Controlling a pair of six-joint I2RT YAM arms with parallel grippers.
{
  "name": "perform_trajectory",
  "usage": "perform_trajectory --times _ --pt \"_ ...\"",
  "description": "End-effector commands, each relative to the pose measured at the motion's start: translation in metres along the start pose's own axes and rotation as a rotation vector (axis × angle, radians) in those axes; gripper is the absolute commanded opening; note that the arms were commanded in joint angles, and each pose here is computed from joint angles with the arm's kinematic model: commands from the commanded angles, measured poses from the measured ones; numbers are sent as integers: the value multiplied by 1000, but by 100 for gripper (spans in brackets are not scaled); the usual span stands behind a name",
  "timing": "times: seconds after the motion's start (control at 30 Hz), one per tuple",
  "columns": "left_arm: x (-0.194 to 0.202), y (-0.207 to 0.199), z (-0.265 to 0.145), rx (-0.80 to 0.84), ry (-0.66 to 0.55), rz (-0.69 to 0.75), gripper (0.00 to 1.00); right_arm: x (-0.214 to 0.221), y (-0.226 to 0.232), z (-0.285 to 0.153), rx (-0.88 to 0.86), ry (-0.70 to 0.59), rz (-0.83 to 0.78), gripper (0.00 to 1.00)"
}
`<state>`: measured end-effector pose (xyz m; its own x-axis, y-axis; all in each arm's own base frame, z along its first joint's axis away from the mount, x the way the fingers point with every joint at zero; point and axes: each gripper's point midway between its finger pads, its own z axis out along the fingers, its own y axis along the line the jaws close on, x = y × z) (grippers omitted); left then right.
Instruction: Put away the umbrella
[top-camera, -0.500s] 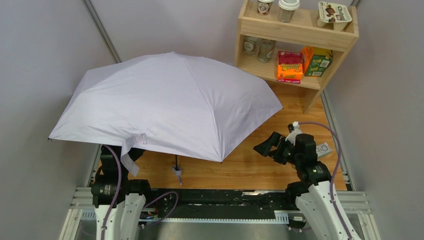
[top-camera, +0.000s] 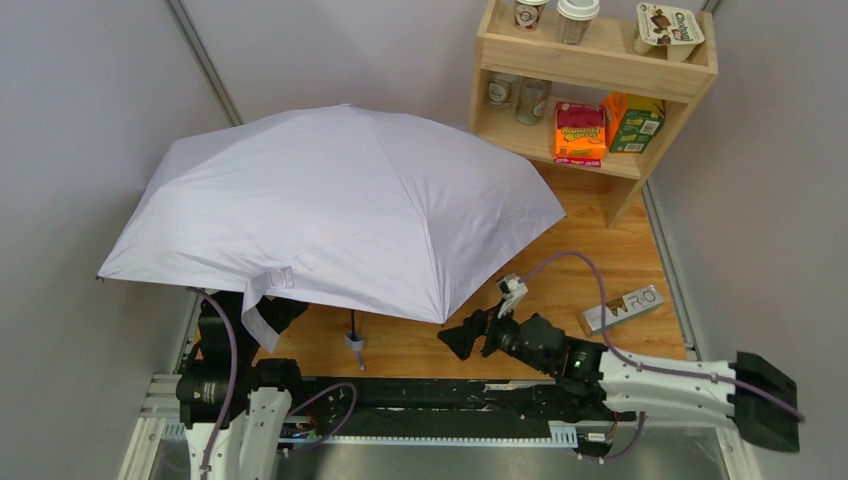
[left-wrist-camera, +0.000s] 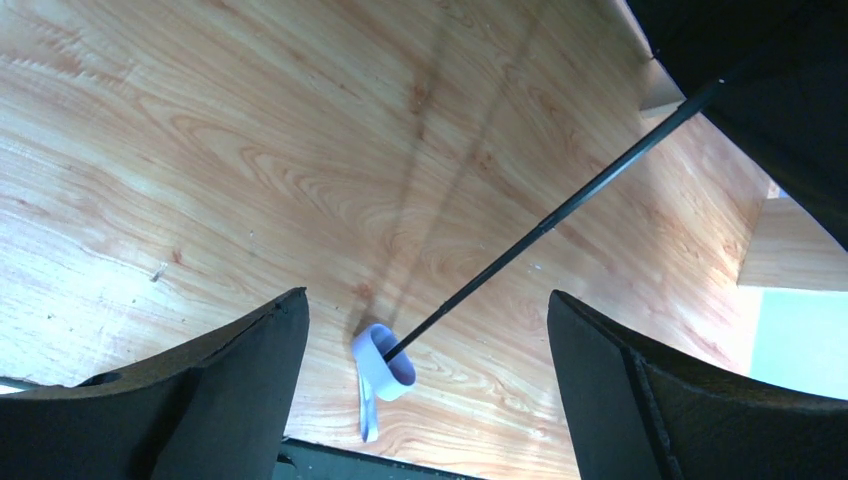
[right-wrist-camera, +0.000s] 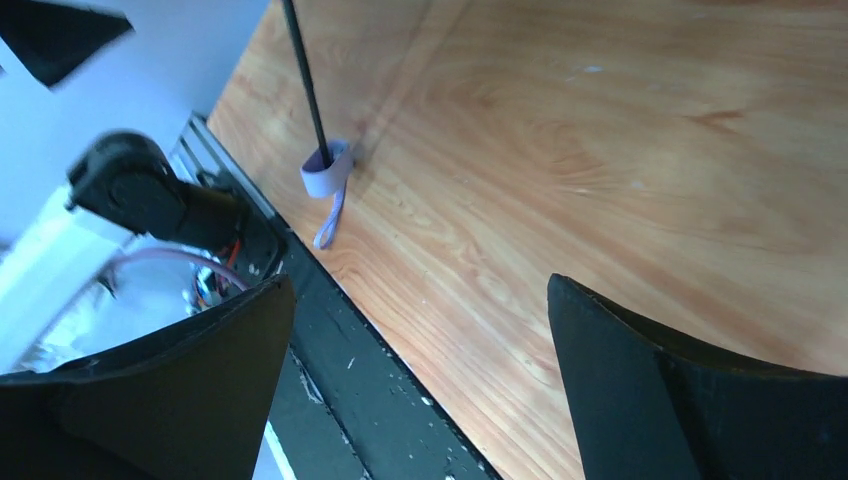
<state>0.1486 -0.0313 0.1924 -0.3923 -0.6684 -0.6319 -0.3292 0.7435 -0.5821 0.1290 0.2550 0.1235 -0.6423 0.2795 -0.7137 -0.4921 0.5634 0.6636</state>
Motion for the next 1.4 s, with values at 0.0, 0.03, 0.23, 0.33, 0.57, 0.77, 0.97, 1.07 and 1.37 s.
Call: perform_trajectory --times 0.0,0.03,0.23,0.33,0.57,0.77,0.97,1.07,1.37 --pt "-1 -10 -17 39 9 13 95 -59 73 32 -112 -302 -4 100" --pt "0 -10 -17 39 18 9 95 -56 83 46 -128 -289 8 100" --pt "3 -5 -25 -18 65 10 95 -31 141 115 -194 -255 -32 100" --pt "-1 15 -36 -145 43 -21 96 -23 148 153 -157 -271 -25 100" --pt "-19 27 -59 -180 -94 -13 96 -39 138 210 40 -456 -3 95" --pt "-22 -5 -66 34 -136 58 96 -49 122 233 211 -513 -134 64" --pt "-23 -23 -64 125 -130 71 94 -54 107 244 288 -535 -196 61" --pt "-24 -32 -63 169 -129 78 93 -56 103 259 290 -526 -222 60" --pt "-25 -41 -63 220 -127 131 80 -65 115 277 264 -454 -378 19"
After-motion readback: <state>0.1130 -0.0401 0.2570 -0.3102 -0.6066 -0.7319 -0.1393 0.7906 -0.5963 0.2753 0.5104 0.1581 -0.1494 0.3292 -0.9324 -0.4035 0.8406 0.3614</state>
